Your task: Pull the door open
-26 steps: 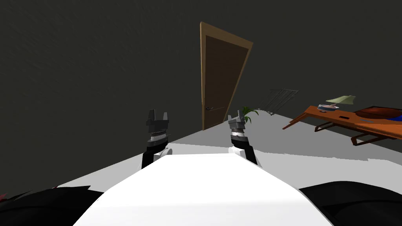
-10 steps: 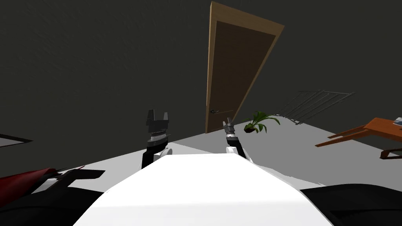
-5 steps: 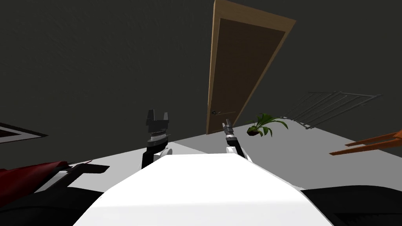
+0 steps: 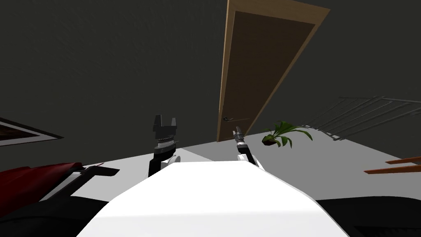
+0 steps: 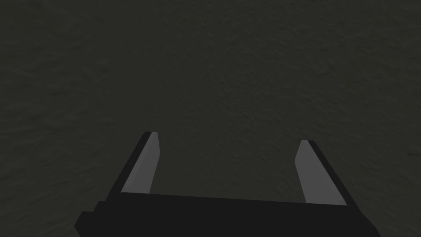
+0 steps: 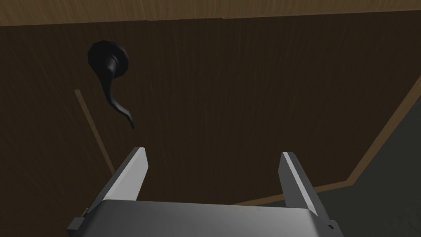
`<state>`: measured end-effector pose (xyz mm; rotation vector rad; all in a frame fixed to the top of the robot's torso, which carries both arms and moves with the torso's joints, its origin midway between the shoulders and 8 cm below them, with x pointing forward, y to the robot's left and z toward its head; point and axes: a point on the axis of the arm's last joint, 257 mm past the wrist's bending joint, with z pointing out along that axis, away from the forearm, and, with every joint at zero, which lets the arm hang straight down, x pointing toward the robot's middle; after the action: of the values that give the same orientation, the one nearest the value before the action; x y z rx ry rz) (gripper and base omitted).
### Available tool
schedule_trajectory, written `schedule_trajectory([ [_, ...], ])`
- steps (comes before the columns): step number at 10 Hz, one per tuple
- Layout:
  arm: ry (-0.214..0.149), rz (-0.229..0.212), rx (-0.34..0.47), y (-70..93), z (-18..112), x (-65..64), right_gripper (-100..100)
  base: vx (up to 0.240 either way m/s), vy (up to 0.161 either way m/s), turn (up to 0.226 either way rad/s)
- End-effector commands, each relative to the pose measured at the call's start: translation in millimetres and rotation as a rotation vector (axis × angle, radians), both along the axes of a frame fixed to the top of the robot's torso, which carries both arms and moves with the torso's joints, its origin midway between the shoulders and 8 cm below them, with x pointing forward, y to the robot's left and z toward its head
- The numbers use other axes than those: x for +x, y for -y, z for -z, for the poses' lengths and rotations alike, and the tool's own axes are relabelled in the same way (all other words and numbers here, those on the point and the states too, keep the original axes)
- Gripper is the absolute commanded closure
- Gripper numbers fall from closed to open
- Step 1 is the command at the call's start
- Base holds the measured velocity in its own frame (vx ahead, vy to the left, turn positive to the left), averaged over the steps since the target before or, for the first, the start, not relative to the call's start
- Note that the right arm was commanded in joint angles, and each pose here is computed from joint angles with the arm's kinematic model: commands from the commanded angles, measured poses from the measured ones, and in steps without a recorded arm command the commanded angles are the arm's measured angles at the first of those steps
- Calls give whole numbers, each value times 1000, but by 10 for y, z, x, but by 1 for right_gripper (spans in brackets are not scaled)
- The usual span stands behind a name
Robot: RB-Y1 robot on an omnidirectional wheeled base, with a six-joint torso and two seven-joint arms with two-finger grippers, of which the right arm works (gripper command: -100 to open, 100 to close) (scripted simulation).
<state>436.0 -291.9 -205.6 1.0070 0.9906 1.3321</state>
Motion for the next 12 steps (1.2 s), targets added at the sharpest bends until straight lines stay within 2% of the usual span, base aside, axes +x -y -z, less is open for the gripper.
schedule_trajectory([
  [1, -18, -2, -7, 42, 118, 36, -100, 38, -34, 76],
  [4, -46, -3, -20, 133, 298, 86, -100, 54, -35, 111],
  [6, -83, 3, -27, 209, 494, 92, -100, 48, -44, 57],
  [8, -108, 6, -34, 276, 625, 102, -100, 63, -33, 101],
  [9, -108, 5, -41, 315, 639, 129, -100, 49, -48, 74],
  [12, -144, 13, -47, 402, 820, 119, -100, 39, -33, 63],
])
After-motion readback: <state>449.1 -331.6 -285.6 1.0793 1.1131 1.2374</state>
